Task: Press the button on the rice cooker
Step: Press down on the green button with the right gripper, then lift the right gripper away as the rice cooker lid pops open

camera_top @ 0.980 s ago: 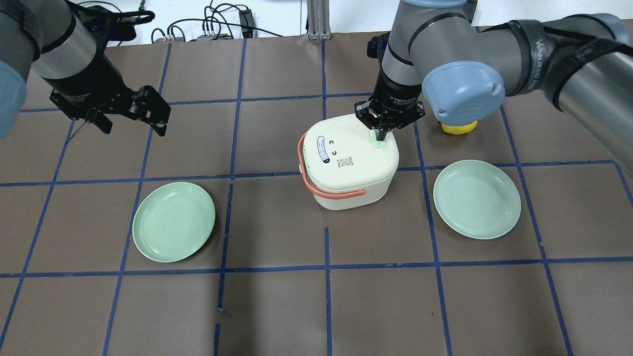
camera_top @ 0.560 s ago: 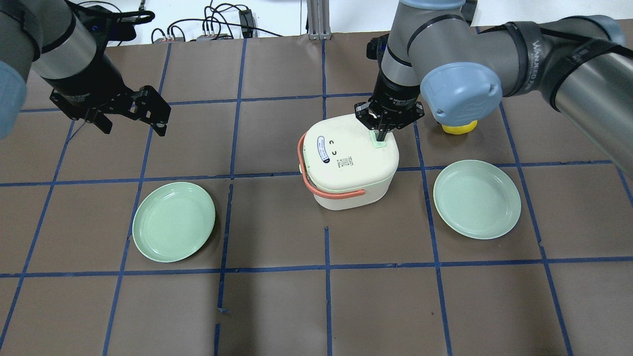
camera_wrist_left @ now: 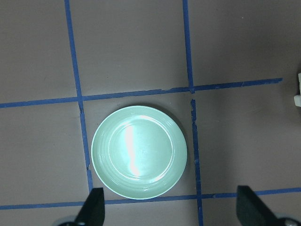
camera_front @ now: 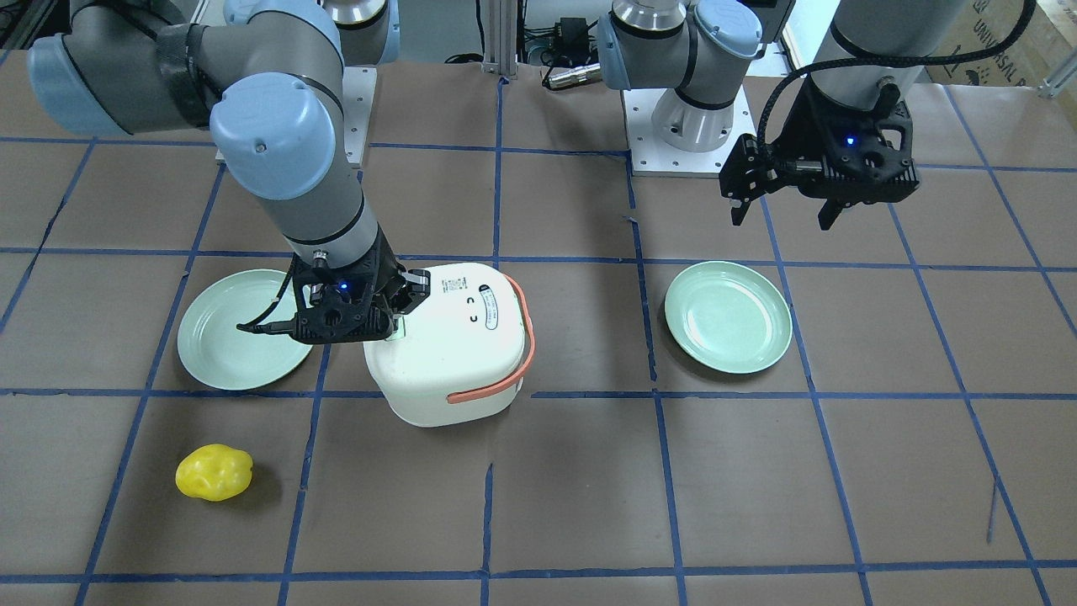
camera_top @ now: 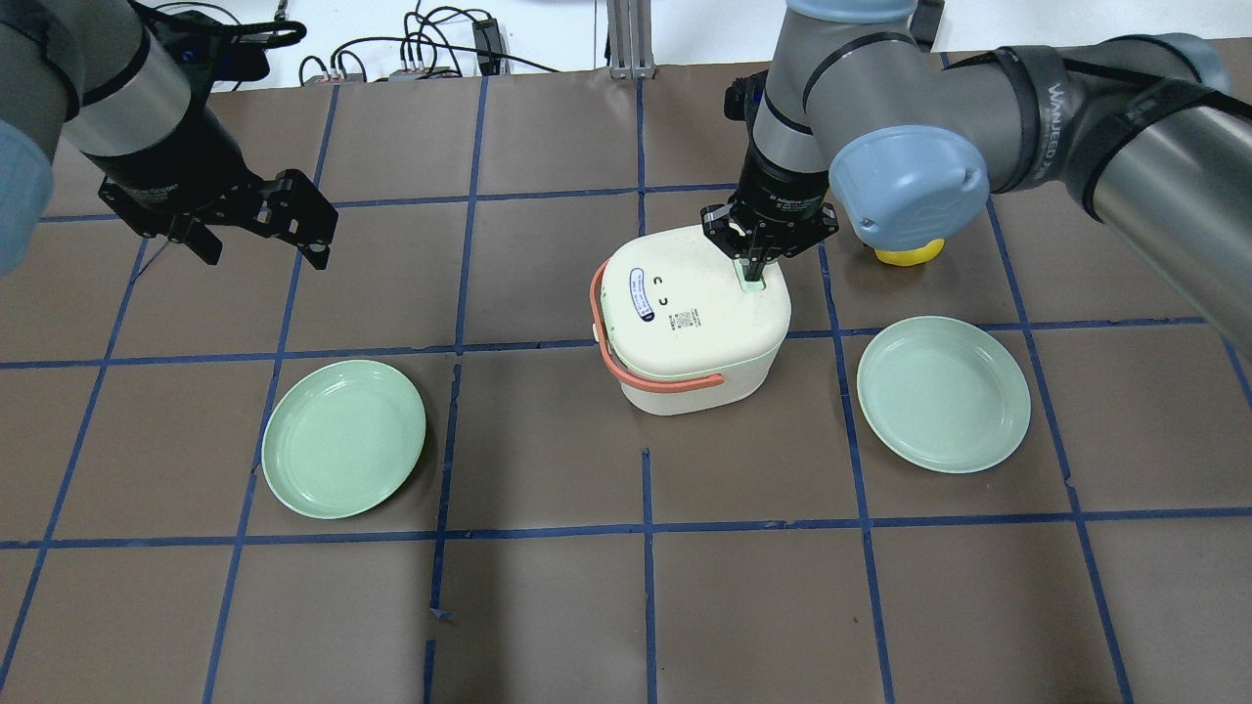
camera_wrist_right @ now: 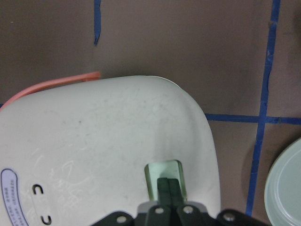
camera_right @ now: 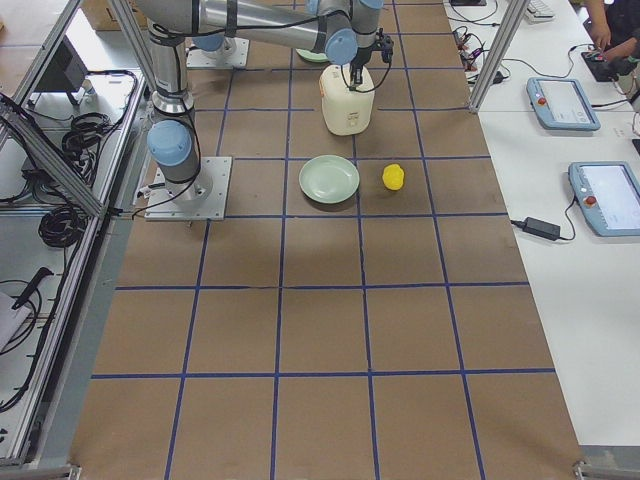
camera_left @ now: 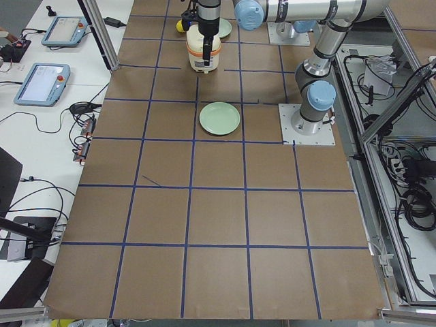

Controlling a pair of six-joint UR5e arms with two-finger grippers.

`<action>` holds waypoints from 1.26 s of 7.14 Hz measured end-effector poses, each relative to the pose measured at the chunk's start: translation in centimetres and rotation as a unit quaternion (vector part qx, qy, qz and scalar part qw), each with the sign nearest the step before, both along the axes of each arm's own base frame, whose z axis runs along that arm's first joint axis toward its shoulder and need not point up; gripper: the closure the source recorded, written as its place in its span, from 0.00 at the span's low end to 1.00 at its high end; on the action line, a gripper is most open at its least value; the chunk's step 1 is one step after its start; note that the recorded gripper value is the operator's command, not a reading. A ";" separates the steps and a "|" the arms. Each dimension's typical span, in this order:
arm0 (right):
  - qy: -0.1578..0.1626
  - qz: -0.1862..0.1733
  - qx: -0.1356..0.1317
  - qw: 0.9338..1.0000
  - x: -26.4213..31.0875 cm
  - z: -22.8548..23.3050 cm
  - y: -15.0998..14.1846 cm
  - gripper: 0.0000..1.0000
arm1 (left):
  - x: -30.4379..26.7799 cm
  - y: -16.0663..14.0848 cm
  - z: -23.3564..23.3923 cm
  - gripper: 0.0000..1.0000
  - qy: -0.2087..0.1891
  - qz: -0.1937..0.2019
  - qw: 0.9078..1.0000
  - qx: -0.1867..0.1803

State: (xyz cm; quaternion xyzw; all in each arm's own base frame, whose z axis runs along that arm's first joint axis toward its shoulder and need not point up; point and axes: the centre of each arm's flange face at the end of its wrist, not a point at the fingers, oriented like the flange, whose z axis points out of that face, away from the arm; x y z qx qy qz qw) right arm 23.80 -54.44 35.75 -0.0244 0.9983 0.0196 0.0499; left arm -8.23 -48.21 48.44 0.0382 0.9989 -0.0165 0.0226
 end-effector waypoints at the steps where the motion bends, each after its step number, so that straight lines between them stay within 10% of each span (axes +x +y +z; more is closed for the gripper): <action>1: 0.000 0.000 0.000 1.000 0.0 -0.1 0.0 0.84 | 0.0 0.0 0.0 0.00 0.000 0.000 1.000 0.000; 2: 0.001 -0.001 0.000 1.000 0.0 0.1 0.0 0.64 | 0.0 0.0 0.0 0.00 0.000 0.000 1.000 0.000; 3: 0.002 -0.004 -0.002 1.000 -0.1 0.8 0.1 0.22 | 0.0 0.0 0.0 0.00 0.000 0.000 1.000 0.000; 4: 0.002 -0.007 -0.003 1.000 -0.1 2.5 0.5 0.06 | 0.0 0.0 0.0 0.00 0.000 0.000 1.000 0.000; 9: 0.051 -0.014 -0.053 0.997 -5.4 14.7 1.4 0.00 | 0.0 0.0 0.0 0.00 0.000 0.000 1.000 0.000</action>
